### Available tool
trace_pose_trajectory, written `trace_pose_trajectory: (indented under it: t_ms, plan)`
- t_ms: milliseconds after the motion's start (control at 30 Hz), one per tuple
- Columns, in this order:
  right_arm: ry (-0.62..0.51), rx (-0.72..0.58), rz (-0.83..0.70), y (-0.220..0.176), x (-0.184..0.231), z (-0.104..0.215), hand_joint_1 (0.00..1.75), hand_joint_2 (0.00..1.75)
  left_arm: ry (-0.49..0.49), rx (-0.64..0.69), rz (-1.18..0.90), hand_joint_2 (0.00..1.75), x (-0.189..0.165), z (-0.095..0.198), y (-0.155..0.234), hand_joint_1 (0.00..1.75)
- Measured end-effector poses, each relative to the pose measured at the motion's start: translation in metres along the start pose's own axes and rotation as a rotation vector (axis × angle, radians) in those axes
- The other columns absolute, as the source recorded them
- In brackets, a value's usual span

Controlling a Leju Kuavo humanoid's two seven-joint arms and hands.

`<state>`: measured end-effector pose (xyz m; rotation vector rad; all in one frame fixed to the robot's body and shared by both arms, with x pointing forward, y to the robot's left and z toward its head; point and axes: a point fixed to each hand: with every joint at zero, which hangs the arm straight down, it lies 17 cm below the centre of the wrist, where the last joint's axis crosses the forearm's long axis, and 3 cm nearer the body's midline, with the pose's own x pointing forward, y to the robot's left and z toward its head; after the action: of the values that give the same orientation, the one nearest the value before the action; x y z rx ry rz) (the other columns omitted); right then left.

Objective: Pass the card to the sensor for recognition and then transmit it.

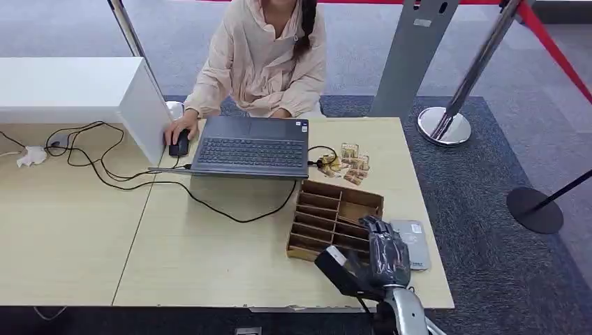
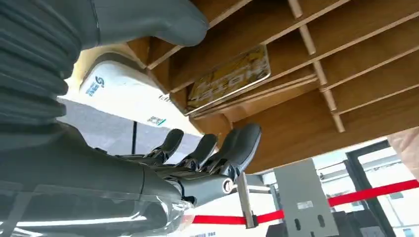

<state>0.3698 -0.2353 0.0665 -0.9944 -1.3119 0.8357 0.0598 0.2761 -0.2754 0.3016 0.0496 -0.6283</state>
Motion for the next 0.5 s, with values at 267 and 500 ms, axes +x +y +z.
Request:
trace_pose_trajectory:
  t_ms: [267, 500]
  plan:
    - [0.027, -0.012, 0.002, -0.004, -0.010, -0.003, 0.56, 1.75, -0.012, -0.002, 0.005, 0.00, 0.002, 0.000, 0.000, 0.00]
    - [0.046, -0.016, 0.005, -0.006, -0.017, -0.004, 1.75, 1.75, -0.027, -0.003, 0.008, 0.00, 0.005, 0.000, 0.000, 0.00]
